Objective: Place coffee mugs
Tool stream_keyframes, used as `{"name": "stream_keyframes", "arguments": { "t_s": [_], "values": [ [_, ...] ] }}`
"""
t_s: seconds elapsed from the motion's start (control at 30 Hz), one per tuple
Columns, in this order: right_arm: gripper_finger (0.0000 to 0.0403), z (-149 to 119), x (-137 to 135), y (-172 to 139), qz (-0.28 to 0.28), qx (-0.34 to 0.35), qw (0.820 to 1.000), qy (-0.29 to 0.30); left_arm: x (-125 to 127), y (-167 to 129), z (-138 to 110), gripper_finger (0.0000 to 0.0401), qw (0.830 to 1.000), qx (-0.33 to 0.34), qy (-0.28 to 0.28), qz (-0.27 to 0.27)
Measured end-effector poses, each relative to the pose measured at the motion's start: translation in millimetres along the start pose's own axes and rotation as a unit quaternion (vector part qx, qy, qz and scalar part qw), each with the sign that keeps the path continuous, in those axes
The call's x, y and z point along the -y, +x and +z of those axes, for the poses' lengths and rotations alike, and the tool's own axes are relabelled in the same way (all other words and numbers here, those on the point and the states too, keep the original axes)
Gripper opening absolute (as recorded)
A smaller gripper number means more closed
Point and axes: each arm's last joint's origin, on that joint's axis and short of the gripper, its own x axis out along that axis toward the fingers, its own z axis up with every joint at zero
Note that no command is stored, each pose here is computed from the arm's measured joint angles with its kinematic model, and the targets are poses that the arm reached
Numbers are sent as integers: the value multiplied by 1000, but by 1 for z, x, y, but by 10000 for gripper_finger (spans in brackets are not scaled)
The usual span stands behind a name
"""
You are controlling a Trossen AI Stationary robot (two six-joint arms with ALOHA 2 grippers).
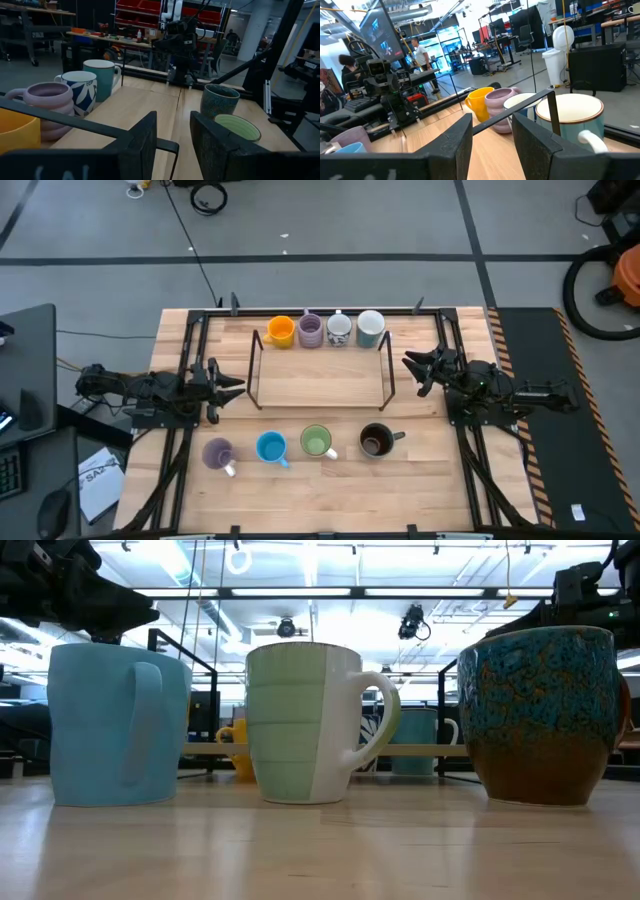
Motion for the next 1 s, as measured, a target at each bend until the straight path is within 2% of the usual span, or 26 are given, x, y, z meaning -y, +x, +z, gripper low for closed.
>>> {"name": "stream_keyframes", "arguments": {
  "t_s": [0.67,1.0],
  "values": [
    [144,0,0,0,0,0,1000,0,0,0,0,123,1000,0,0,0],
    [144,1,0,0,1,6,1000,10,1,0,8,123,999,36,-29,-7]
  ]
}}
